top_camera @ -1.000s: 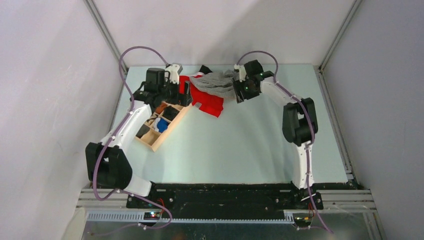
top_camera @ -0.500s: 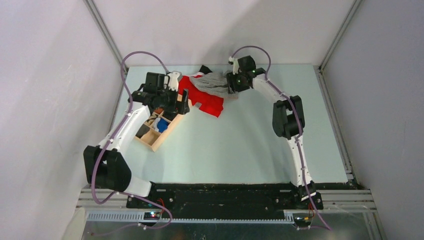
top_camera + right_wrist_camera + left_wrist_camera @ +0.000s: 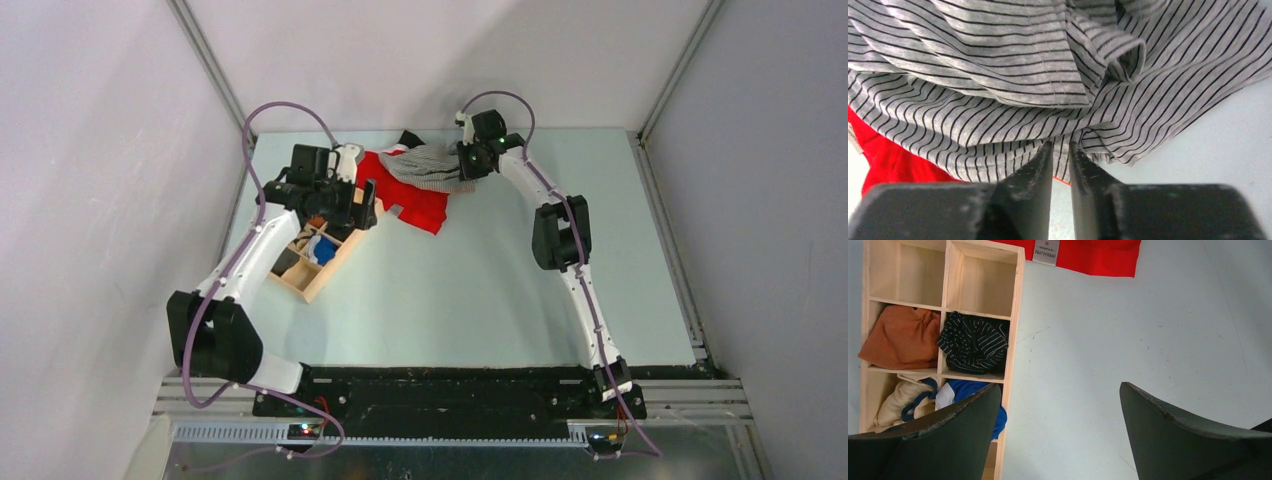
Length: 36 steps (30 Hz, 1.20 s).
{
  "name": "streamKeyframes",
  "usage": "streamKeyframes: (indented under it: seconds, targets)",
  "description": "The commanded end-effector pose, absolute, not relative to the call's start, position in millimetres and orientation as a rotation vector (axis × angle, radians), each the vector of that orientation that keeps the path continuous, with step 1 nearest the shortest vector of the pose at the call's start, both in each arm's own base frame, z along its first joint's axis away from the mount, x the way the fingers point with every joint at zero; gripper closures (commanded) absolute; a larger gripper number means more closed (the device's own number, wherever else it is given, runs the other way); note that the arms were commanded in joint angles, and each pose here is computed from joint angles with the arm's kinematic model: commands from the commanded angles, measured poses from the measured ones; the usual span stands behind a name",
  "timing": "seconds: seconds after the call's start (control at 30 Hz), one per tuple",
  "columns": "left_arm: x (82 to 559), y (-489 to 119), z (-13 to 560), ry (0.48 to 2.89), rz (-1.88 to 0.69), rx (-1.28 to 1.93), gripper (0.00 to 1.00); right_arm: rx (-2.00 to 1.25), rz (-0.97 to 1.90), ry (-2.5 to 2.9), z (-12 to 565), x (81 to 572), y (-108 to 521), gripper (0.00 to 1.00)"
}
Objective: Roll the underwear
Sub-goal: Move the underwear to the center of the board.
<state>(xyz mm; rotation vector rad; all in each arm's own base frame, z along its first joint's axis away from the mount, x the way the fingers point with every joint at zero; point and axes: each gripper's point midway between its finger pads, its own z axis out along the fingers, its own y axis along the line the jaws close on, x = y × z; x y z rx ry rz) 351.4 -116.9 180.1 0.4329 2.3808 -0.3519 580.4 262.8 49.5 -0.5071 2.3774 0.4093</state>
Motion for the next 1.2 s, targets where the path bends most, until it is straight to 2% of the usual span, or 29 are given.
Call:
streamKeyframes:
  seconds: [0.0,0.03,0.07,0.37,0.43,0.47,0.53,0.67,0.8,0.87,0.9,1.03,1.13,1.17]
  targets:
    - [371.0,-117.0,205.2,2.301,-0.329,0.443,0.05,-0.502,0.435,2.457,37.9,565.8,261.0,0.88]
    - [373.4,-117.1,204.7,2.301,-0.329,0.444,0.05,-0.513,0.422,2.457,39.8,563.7,260.5,0.97]
    - [376.3,-118.1,208.2,2.29,-0.328,0.448,0.04,-0.55,0.405,2.471,33.8,558.3,259.3,1.0]
    - [385.2,-123.2,205.4,2.276,-0.349,0.444,0.05,-0.576,0.355,2.445,51.2,556.3,253.1,1.0]
    - [383.9,-123.5,203.6,2.279,-0.357,0.437,0.05,-0.568,0.304,2.438,52.3,558.8,251.7,0.79]
    - [383.4,-124.3,204.4,2.276,-0.361,0.438,0.05,-0.56,0.253,2.438,51.0,561.2,247.2,0.65]
    - [381.7,-124.6,204.3,2.277,-0.365,0.437,0.05,-0.576,0.175,2.438,46.3,560.6,245.3,0.57]
    - [380.2,-123.0,205.1,2.273,-0.357,0.435,0.05,-0.61,0.104,2.479,32.8,547.7,240.7,0.56]
    - [380.9,-122.3,205.9,2.27,-0.353,0.426,0.05,-0.622,0.079,2.545,18.5,530.9,233.2,0.61]
    - [381.4,-122.3,206.6,2.267,-0.354,0.424,0.05,-0.597,0.065,2.585,13.4,523.4,224.4,0.67]
    - [381.7,-122.3,207.2,2.265,-0.354,0.424,0.05,-0.581,0.049,2.595,15.1,521.2,219.9,0.74]
    - [382.9,-122.0,204.1,2.265,-0.345,0.44,0.05,-0.581,0.006,2.679,10.2,492.1,201.5,0.93]
    - [385.9,-120.4,201.5,2.255,-0.322,0.481,0.07,-0.587,-0.023,2.742,10.6,462.5,181.2,1.0]
    - [386.6,-120.8,201.4,2.248,-0.321,0.494,0.07,-0.571,-0.007,2.715,30.9,461.1,179.2,1.0]
